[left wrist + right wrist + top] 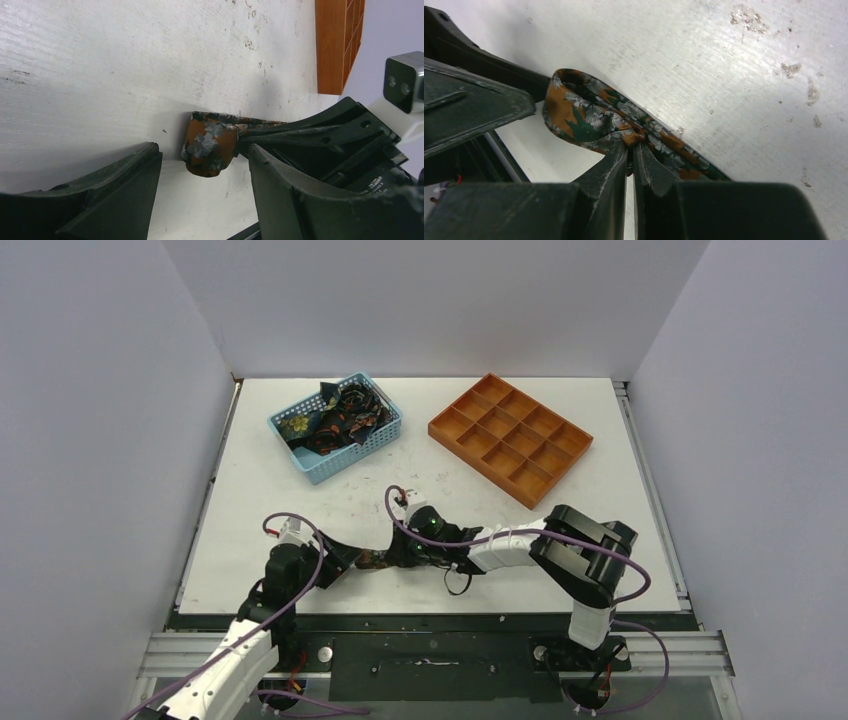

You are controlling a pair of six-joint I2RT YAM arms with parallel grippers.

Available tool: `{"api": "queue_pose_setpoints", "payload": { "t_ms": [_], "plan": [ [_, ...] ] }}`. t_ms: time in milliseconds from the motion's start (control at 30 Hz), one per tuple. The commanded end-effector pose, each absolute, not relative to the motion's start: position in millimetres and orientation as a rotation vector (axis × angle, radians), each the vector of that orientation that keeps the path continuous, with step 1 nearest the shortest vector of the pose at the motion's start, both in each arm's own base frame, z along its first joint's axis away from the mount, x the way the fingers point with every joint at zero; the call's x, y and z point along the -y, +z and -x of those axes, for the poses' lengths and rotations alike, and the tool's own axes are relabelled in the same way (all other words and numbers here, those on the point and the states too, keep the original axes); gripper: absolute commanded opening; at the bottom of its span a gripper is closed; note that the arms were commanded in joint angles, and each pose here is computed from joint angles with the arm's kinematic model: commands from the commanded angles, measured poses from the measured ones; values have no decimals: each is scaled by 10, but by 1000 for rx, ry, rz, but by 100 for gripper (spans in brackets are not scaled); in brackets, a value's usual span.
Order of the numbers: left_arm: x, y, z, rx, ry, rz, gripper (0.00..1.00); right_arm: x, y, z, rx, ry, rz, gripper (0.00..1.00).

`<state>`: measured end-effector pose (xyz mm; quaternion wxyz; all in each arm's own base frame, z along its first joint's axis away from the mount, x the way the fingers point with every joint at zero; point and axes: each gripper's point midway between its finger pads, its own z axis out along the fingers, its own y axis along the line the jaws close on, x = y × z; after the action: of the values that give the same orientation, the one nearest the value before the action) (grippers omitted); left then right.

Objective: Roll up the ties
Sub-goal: Roll the tie at the center of the board.

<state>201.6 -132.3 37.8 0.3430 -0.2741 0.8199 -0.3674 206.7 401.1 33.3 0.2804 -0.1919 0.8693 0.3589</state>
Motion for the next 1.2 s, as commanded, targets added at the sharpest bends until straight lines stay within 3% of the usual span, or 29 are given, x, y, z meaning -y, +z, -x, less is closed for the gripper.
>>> {"api": "queue_pose_setpoints", "payload": {
  "t_ms": [0, 267, 567, 767, 933, 1167],
  "plan": [
    [1329, 438, -2070, -2100, -965, 678, 62, -4010, 256, -2121, -2317, 975, 480, 5],
    [1381, 513, -2107, -2072, -1004, 637, 62, -3936, 148, -2114, -2346, 963, 453, 5],
    [1404, 566, -2171, -2047, -1019, 602, 54, -3801, -16, -2080, -2381, 951, 427, 5],
    [1419, 360, -2101, -2120, -1007, 605, 63, -3768, -70, -2065, -2392, 958, 422, 5],
    [1454, 312, -2100, -2160, -1007, 581, 62, -3762, -89, -2070, -2396, 970, 426, 5],
    [1490, 284, -2090, -2171, -1029, 563, 36, -3744, -99, -2077, -2396, 976, 424, 5]
  ]
}}
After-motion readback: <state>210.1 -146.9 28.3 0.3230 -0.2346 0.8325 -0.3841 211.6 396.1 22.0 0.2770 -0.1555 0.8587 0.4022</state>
